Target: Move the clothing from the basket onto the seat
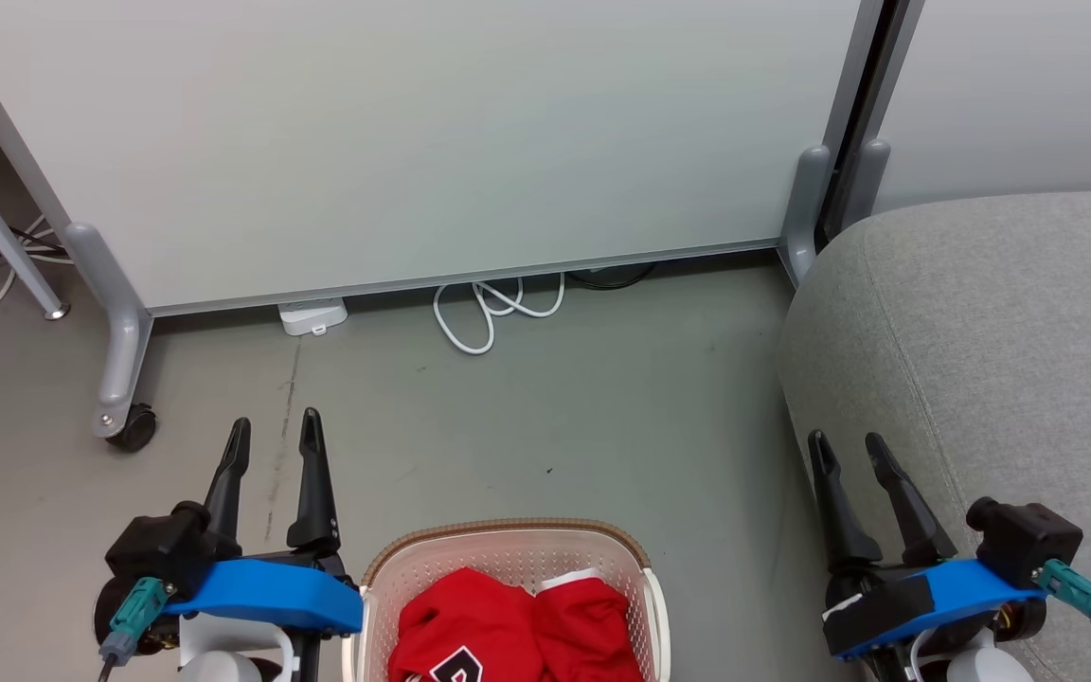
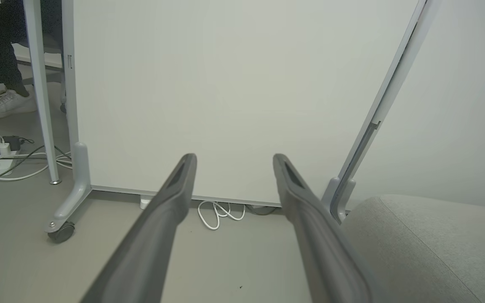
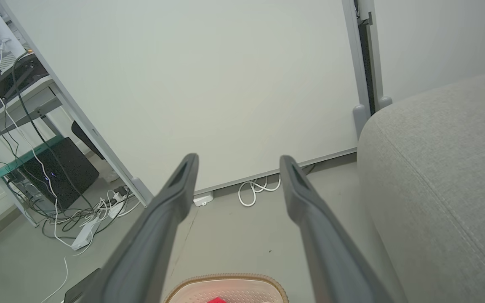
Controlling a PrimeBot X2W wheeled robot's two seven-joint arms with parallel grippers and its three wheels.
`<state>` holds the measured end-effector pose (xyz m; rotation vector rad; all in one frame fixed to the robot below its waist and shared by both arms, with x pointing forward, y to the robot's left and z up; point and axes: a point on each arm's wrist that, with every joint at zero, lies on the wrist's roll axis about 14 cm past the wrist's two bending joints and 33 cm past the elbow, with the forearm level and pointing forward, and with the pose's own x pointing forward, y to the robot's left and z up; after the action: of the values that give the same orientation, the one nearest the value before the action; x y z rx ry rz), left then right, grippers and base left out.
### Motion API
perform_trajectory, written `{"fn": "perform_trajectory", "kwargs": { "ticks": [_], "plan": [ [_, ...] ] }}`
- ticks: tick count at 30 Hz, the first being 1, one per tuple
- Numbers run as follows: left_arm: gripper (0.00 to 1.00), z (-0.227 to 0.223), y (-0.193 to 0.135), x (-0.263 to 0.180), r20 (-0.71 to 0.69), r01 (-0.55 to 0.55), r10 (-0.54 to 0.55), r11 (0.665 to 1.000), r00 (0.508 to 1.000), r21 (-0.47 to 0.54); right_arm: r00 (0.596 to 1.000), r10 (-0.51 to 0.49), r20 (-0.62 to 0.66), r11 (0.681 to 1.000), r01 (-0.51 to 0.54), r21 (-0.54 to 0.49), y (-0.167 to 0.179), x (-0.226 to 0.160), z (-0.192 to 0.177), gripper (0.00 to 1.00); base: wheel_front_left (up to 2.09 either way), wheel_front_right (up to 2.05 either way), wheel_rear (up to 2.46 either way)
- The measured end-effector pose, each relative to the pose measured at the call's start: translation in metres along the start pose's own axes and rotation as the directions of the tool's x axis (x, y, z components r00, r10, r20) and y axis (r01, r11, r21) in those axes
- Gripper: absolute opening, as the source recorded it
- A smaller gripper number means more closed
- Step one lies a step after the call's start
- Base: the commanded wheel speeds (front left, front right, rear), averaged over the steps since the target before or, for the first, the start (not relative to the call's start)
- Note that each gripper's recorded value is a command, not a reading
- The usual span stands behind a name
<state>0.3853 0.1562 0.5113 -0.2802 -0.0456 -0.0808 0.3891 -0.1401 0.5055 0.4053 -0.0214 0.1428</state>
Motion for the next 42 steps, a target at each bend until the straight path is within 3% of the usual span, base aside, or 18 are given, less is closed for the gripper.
{"fn": "perform_trajectory", "kwargs": {
  "ticks": [22,42],
  "plan": [
    [1.0,-0.001,-0.01,-0.001,0.014,0.053,-0.056,0.986,0.998,0.161,0.998,0.056,-0.01,0.985,-0.057,-0.161,0.011,0.001,-0.007,1.0,0.0,0.0,0.0],
    [1.0,-0.006,-0.015,-0.004,0.003,0.083,-0.086,0.97,0.996,0.23,0.995,0.089,-0.033,0.965,-0.095,-0.246,0.018,0.002,-0.015,1.0,0.0,0.0,0.0]
  ]
}}
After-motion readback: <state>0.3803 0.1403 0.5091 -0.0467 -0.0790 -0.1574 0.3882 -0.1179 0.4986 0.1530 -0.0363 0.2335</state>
